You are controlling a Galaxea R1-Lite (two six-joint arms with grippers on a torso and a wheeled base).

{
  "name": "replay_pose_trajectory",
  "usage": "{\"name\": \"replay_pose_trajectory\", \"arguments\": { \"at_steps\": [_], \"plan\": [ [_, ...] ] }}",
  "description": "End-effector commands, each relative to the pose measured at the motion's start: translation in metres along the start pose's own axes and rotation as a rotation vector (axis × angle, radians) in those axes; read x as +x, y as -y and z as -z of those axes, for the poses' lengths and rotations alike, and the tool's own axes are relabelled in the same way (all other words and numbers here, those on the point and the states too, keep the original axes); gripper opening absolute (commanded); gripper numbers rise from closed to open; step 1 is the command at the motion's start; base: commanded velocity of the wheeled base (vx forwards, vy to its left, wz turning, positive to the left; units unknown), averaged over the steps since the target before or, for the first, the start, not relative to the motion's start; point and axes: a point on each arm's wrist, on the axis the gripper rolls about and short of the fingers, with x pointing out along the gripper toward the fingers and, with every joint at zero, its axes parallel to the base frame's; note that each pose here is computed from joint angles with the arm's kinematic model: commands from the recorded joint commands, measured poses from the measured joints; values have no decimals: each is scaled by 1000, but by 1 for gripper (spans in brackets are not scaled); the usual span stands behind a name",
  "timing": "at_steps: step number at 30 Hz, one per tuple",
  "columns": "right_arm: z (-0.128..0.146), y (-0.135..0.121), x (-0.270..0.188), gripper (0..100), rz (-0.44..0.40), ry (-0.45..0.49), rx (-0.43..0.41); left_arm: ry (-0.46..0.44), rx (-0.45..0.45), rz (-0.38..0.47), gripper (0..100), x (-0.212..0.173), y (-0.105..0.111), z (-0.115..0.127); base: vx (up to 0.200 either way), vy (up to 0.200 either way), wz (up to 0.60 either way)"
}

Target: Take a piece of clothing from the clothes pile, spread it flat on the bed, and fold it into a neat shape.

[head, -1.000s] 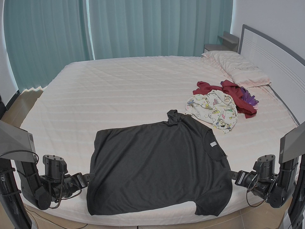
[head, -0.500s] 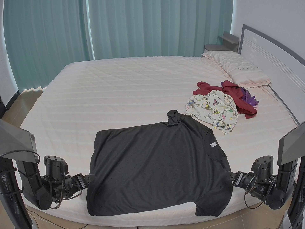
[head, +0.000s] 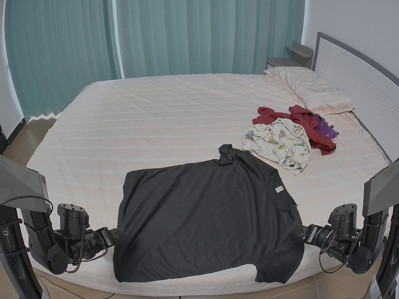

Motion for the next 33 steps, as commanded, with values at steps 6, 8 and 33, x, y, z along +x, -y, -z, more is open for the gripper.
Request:
{"name": "replay_pose_trajectory", "arguments": {
  "at_steps": [6, 8, 33],
  "plan": [
    [3, 3, -2, 100, 10, -19, -4, -2, -1, -4, 100, 1, 0, 0, 133, 0, 0],
    [3, 3, -2, 100, 9, -17, -4, -3, 0, -3, 100, 1, 0, 1, 0, 0, 0],
    [9, -3, -1, 100, -25, -39, -35, -20, -18, -16, 100, 4, -3, 3, 0, 48, 0]
  ]
}}
